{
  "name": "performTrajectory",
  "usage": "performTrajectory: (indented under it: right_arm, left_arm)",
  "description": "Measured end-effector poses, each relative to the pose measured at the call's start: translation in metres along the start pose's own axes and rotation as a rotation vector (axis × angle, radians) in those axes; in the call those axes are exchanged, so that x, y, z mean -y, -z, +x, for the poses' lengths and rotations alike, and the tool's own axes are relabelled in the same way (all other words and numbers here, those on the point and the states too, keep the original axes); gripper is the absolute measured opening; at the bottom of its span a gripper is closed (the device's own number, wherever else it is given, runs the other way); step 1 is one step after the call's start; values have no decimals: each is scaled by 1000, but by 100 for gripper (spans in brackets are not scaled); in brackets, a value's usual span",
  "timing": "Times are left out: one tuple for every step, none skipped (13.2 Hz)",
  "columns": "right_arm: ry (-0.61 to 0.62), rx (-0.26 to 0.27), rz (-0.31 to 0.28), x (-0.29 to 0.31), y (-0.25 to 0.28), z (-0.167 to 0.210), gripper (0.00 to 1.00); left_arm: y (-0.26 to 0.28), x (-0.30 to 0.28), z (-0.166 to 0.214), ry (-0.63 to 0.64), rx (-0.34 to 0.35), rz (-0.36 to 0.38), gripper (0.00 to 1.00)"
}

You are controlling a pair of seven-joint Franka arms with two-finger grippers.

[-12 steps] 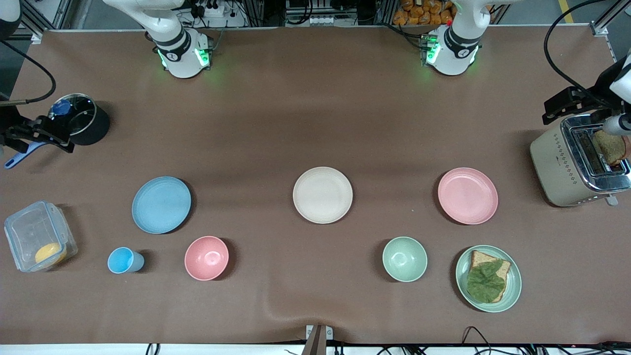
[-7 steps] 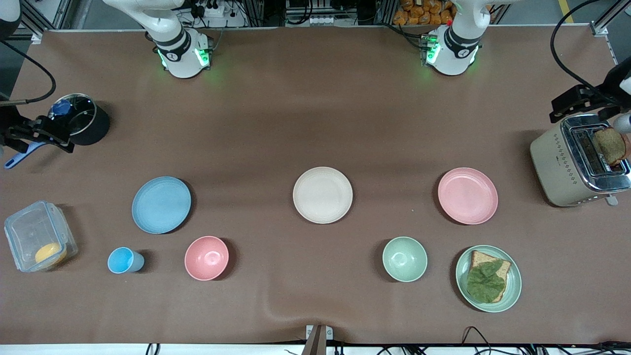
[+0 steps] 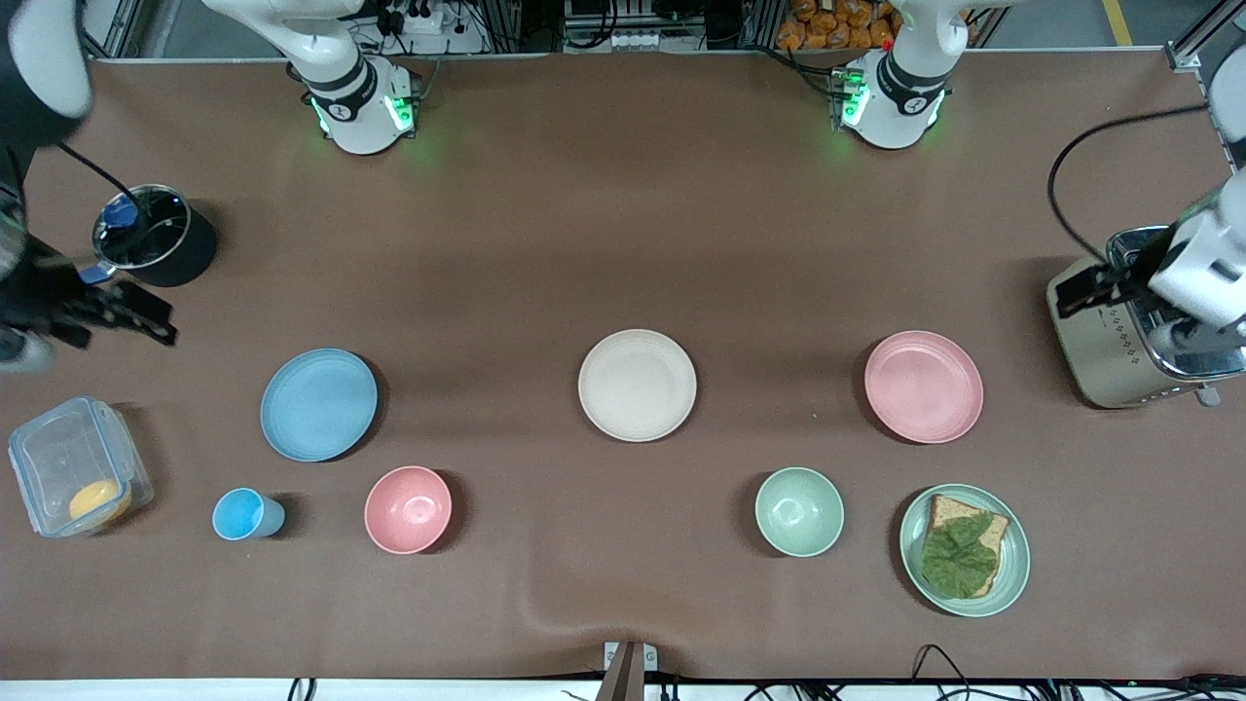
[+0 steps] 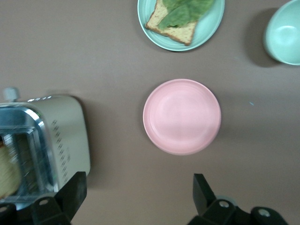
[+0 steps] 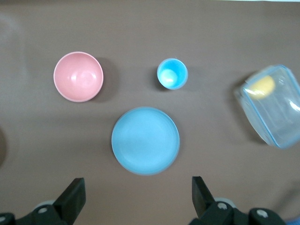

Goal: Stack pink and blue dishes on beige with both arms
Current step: 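Reach the left gripper to the pink plate while the right reaches blue, then grip the pink plate with the left gripper while the right grips blue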

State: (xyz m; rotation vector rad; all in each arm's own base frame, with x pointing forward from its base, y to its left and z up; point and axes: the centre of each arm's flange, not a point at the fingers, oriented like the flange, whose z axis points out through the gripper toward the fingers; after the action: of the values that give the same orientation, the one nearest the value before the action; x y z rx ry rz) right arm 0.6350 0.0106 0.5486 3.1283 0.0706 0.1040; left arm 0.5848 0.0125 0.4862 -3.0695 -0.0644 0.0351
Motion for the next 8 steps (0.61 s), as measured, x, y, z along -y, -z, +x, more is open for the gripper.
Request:
performTrajectory:
  right_arm:
    - [21, 11, 2, 13, -26, 11, 100]
    - [41, 36, 4, 26, -52, 18, 100]
    - [55, 78, 1, 34, -81, 23, 100]
    - [60, 121, -11, 33, -111, 26, 100]
    - [52, 163, -26, 23, -138, 28, 100]
    - [34, 196, -31, 7, -161, 28, 100]
    - [17, 219, -31, -7, -174, 27, 100]
    - [3, 238, -30, -19, -183, 24, 100]
  left_arm:
    - [-37, 4, -2, 5, -17, -4, 100]
    - [-72, 6, -7, 9, -44, -10, 100]
    - [-105, 8, -16, 13, -67, -15, 100]
    - [-132, 11, -25, 19, -76, -20, 100]
    - [-155, 14, -32, 26, -68, -23, 100]
    - [-173, 18, -37, 33, -60, -27, 100]
    - [-188, 20, -38, 34, -64, -31, 100]
    - [-203, 20, -39, 35, -73, -35, 100]
